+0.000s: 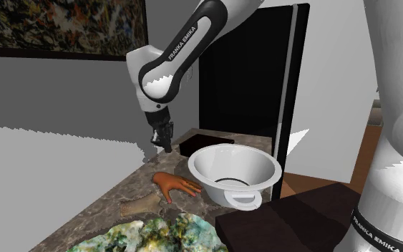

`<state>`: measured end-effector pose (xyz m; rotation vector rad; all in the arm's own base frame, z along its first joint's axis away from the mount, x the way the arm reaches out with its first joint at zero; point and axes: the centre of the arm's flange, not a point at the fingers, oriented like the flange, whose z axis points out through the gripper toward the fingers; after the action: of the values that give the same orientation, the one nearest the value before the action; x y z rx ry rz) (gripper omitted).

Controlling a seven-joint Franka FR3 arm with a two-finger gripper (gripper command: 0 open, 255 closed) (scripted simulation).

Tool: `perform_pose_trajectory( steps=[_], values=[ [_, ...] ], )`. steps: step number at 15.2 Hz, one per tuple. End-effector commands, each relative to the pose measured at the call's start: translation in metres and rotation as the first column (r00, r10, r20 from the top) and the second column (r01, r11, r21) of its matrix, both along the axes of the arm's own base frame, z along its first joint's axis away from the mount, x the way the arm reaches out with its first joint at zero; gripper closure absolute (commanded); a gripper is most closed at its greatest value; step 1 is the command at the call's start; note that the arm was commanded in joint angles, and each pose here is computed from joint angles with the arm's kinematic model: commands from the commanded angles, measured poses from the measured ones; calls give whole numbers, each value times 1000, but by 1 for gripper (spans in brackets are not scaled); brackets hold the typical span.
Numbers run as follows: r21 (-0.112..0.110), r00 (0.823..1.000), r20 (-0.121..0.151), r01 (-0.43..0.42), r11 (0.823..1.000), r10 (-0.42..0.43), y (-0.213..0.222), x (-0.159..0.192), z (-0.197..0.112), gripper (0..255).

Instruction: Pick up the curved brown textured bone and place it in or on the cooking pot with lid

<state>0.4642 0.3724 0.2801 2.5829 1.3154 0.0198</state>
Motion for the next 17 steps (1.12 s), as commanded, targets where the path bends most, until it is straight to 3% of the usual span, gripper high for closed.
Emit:
perform_pose_trajectory(
  steps=[1,3,4,7,10,13,17],
  values=[
    [0,1000,0,0,1000,0,0,0,0,255],
    [0,1000,0,0,1000,0,0,0,0,255],
    [0,1000,0,0,1000,0,0,0,0,0],
    [27,994,21,-107,994,106,17,-18,-29,0],
    [51,976,45,-213,976,211,33,-37,-58,0],
    [72,947,71,-317,946,312,48,-57,-87,0],
    [96,891,109,-450,888,440,65,-85,-126,0]
  ],
)
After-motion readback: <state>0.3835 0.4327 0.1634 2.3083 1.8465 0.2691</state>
